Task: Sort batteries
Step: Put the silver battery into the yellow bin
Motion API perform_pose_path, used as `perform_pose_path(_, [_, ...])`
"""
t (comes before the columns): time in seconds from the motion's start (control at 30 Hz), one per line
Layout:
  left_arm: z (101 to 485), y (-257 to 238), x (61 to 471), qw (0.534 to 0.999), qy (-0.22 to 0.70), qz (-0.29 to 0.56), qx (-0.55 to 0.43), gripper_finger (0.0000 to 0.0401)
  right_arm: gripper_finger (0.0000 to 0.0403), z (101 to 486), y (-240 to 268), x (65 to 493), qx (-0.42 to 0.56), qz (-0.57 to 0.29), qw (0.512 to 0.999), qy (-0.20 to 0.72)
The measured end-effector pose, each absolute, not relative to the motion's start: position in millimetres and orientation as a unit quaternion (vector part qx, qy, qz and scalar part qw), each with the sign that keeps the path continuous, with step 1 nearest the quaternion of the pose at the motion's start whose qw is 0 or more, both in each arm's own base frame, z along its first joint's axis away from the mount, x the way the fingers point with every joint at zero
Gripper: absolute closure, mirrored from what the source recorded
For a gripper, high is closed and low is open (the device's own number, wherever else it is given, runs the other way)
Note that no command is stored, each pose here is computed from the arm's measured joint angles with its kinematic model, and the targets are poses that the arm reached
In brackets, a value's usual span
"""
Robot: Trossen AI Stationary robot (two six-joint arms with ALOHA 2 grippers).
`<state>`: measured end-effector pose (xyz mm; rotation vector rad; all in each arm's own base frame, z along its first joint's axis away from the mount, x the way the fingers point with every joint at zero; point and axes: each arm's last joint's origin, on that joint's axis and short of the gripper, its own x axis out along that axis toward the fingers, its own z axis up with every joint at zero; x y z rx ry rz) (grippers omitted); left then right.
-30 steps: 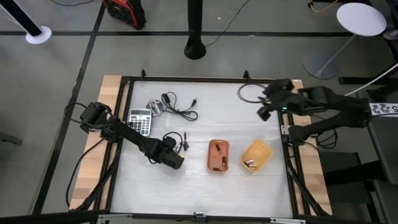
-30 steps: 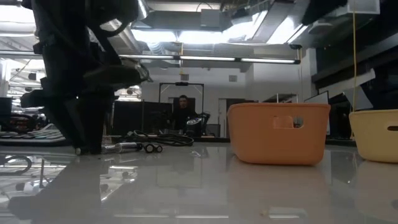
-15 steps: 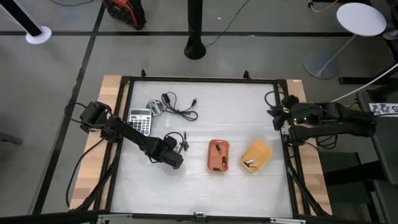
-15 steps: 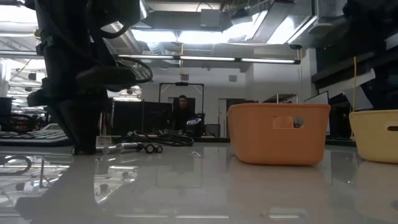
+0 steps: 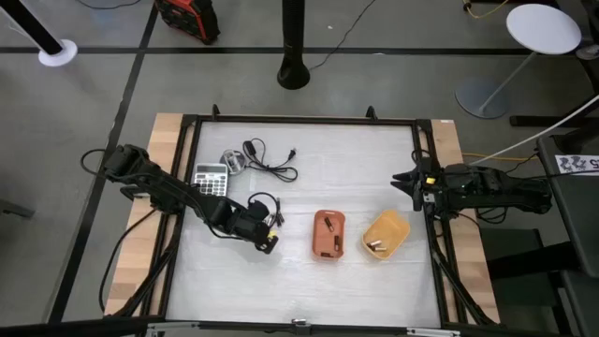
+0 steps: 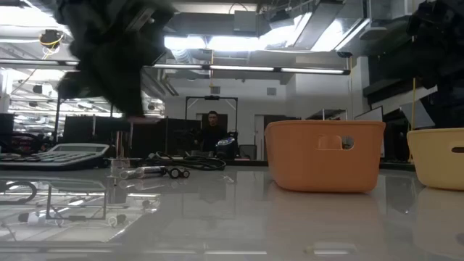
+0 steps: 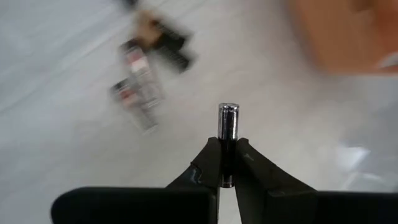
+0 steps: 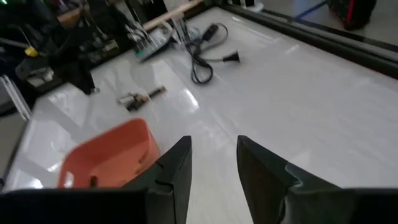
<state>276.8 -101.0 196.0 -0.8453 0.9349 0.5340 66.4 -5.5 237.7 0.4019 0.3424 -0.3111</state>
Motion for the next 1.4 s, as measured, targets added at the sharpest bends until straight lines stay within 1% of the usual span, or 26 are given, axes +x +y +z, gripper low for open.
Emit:
perform_pose_path(0.07, [200, -101, 285, 0.795, 0.400, 0.226, -0.397, 0.0381, 0.0281, 239, -6, 67, 0.199, -0.153, 0.955, 0.156])
perform_pose_path(0.17, [206, -95, 303, 0.833, 0.328, 0.197, -0.399, 0.0380, 0.0281, 237, -6, 73, 0.199, -0.161, 0.958, 0.128])
perform_pose_path(0.33, [211, -75, 342, 0.902, 0.192, 0.146, -0.358, 0.0379, 0.0281, 218, -5, 87, 0.183, -0.132, 0.969, 0.100])
perform_pose_path(0.43, [209, -60, 365, 0.930, 0.109, 0.114, -0.333, 0.0381, 0.0281, 205, -4, 93, 0.186, -0.115, 0.971, 0.091])
perform_pose_path(0.5, [205, -51, 380, 0.940, 0.083, 0.095, -0.318, 0.0383, 0.0281, 199, -4, 95, 0.186, -0.112, 0.972, 0.095])
perform_pose_path(0.63, [203, -41, 417, 0.951, 0.072, 0.069, -0.293, 0.0380, 0.0281, 196, -3, 96, 0.174, -0.111, 0.973, 0.099])
perform_pose_path(0.73, [201, -40, 448, 0.962, 0.074, 0.035, -0.259, 0.0378, 0.0281, 199, -3, 96, 0.161, -0.107, 0.977, 0.086])
perform_pose_path(0.83, [197, -40, 479, 0.970, 0.104, 0.014, -0.218, 0.0379, 0.0281, 201, -3, 97, 0.143, -0.104, 0.981, 0.077])
perform_pose_path(0.97, [191, -42, 509, 0.973, 0.161, 0.009, -0.164, 0.0378, 0.0281, 200, -4, 96, 0.138, -0.117, 0.980, 0.079])
perform_pose_path(1.07, [187, -43, 524, 0.975, 0.183, 0.006, -0.127, 0.0370, 0.0281, 199, -4, 96, 0.137, -0.117, 0.980, 0.083])
perform_pose_path(1.17, [185, -48, 536, 0.979, 0.176, -0.003, -0.102, 0.0366, 0.0281, 197, -4, 96, 0.135, -0.120, 0.979, 0.097])
perform_pose_path(1.3, [183, -56, 543, 0.983, 0.169, -0.016, -0.076, 0.0365, 0.0281, 194, -4, 95, 0.134, -0.118, 0.978, 0.111])
perform_pose_path(1.4, [178, -64, 546, 0.983, 0.167, -0.023, -0.074, 0.0364, 0.0281, 195, -4, 95, 0.132, -0.112, 0.979, 0.109])
